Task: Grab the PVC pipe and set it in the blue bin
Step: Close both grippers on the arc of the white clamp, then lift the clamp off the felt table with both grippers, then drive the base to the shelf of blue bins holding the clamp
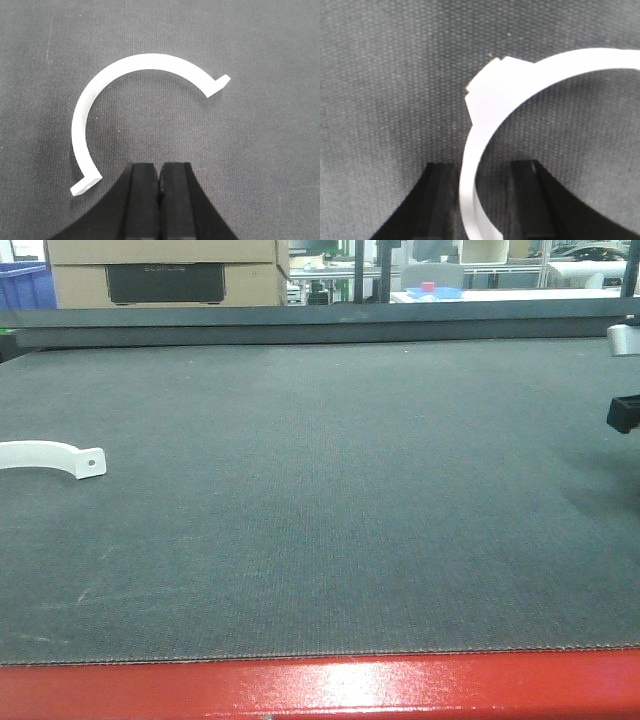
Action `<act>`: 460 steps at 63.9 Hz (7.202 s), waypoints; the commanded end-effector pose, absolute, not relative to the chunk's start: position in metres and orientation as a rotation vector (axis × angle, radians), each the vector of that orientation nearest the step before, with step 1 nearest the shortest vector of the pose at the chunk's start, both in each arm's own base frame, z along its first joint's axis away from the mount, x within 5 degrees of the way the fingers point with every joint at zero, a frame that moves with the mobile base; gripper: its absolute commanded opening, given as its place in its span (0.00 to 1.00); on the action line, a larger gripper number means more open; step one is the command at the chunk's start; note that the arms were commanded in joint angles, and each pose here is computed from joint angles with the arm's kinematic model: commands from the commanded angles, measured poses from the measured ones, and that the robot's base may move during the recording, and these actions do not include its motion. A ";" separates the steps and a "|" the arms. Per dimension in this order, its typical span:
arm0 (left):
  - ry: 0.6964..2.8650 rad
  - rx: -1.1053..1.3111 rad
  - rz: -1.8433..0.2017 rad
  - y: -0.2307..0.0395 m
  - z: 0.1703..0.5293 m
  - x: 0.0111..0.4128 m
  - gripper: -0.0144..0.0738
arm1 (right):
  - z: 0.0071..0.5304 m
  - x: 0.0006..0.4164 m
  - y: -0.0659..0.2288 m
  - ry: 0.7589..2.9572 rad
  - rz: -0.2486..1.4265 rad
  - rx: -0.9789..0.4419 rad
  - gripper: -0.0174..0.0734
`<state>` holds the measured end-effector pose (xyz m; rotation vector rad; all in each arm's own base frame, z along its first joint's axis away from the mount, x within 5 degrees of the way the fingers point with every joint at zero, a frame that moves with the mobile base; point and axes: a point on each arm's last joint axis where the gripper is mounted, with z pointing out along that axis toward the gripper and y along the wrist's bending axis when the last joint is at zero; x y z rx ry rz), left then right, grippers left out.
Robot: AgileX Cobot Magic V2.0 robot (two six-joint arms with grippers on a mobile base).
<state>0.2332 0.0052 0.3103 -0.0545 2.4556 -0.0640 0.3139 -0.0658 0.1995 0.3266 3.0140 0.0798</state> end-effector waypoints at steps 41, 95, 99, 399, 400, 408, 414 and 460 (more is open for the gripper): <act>2.804 -0.177 0.058 0.053 0.289 0.282 0.04 | 0.264 0.310 -0.060 2.955 0.147 0.316 0.02; 2.963 -0.137 0.055 0.075 0.192 0.361 0.48 | 0.271 0.308 -0.059 2.921 0.144 0.307 0.01; 2.975 -0.137 0.052 0.075 0.189 0.361 0.47 | 0.271 0.308 -0.059 2.921 0.144 0.307 0.01; 1.516 -0.022 -0.052 -0.002 0.368 0.093 0.04 | 0.373 0.072 -0.004 1.465 -0.061 0.038 0.01; 1.516 -0.022 -0.052 -0.002 0.368 0.093 0.04 | 0.373 0.072 -0.004 1.465 -0.061 0.038 0.01; 1.516 -0.022 -0.052 -0.002 0.368 0.093 0.04 | 0.373 0.072 -0.004 1.465 -0.061 0.038 0.01; 1.516 -0.022 -0.052 -0.002 0.368 0.093 0.04 | 0.373 0.072 -0.004 1.465 -0.061 0.038 0.01; 1.516 -0.022 -0.052 -0.002 0.368 0.093 0.04 | 0.373 0.072 -0.004 1.465 -0.061 0.038 0.01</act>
